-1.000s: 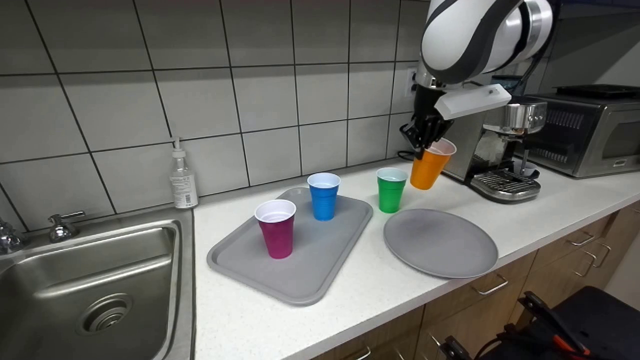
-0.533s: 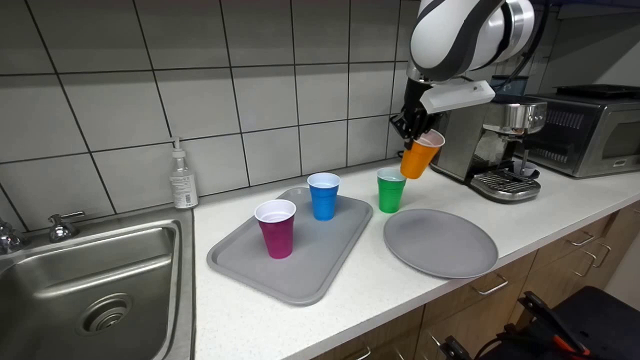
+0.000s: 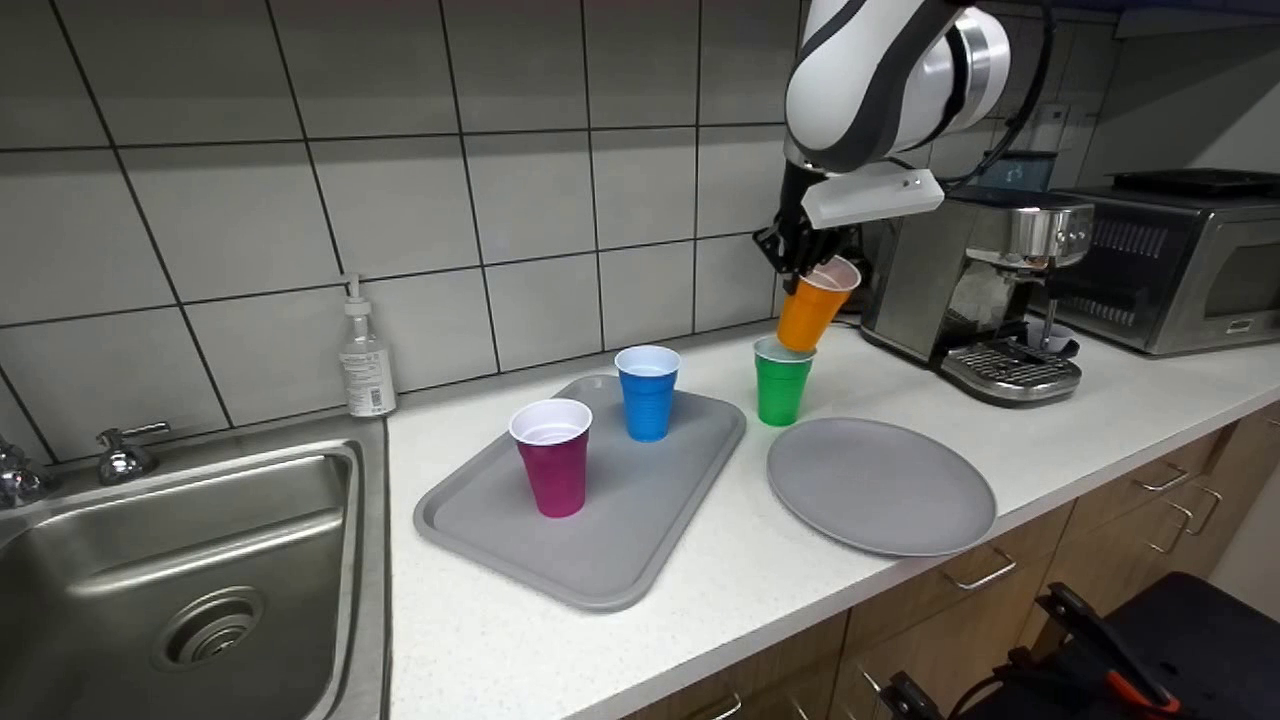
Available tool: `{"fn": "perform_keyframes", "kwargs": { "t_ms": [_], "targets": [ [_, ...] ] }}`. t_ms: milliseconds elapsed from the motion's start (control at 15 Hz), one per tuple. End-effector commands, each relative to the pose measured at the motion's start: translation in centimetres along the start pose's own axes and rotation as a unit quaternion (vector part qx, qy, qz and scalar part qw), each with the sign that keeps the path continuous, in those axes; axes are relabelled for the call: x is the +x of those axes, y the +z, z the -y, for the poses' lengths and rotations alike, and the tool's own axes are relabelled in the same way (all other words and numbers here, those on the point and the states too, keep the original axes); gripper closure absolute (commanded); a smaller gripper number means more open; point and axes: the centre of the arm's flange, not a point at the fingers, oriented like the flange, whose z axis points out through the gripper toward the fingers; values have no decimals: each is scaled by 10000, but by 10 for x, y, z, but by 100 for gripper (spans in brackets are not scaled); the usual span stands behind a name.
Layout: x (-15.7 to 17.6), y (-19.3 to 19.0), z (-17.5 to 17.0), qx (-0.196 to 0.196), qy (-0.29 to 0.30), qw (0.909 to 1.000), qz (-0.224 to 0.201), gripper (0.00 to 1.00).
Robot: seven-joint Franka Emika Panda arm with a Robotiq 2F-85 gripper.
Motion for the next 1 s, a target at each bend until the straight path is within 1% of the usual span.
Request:
{"fn": "perform_keyframes", "kwargs": {
  "t_ms": [0, 467, 933],
  "targets": [
    [22, 13, 9, -79, 102, 9999, -38, 99],
    [34, 24, 17, -49, 31, 10000, 5, 99],
    [30, 30, 18, -25, -12, 9999, 113, 99]
  ]
}}
